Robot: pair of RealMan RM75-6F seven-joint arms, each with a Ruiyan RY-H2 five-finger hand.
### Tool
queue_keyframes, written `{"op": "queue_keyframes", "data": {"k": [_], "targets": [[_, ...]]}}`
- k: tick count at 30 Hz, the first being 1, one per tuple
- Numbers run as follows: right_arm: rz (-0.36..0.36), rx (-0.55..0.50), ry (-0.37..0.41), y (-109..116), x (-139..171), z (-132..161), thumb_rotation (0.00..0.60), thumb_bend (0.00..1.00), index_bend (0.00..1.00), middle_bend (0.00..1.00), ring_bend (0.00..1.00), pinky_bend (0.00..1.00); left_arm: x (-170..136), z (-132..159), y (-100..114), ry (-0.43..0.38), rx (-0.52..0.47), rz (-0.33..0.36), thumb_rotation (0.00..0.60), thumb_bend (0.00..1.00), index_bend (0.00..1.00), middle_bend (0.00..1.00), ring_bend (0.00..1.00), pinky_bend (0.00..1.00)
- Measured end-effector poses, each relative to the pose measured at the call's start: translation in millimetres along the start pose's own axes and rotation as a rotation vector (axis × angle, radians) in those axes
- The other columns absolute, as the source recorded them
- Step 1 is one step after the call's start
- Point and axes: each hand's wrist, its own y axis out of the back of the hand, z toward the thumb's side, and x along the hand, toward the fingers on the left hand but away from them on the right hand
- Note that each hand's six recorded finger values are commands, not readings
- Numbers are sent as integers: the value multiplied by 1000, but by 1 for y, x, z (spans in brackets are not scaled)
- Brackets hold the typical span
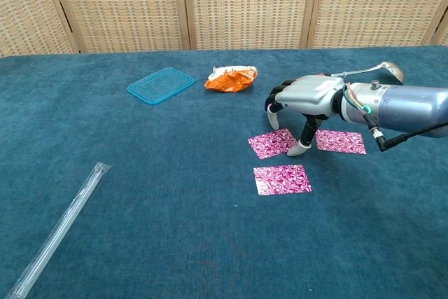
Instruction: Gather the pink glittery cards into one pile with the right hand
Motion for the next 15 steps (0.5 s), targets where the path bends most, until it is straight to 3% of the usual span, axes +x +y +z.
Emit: {"op": "queue_keyframes", "data": {"k": [15], "targets": [[-1,-2,11,-2,1,5,600,235,401,184,0,0,0,-1,-1,1,0,-3,600,46,0,0,0,0]]}}
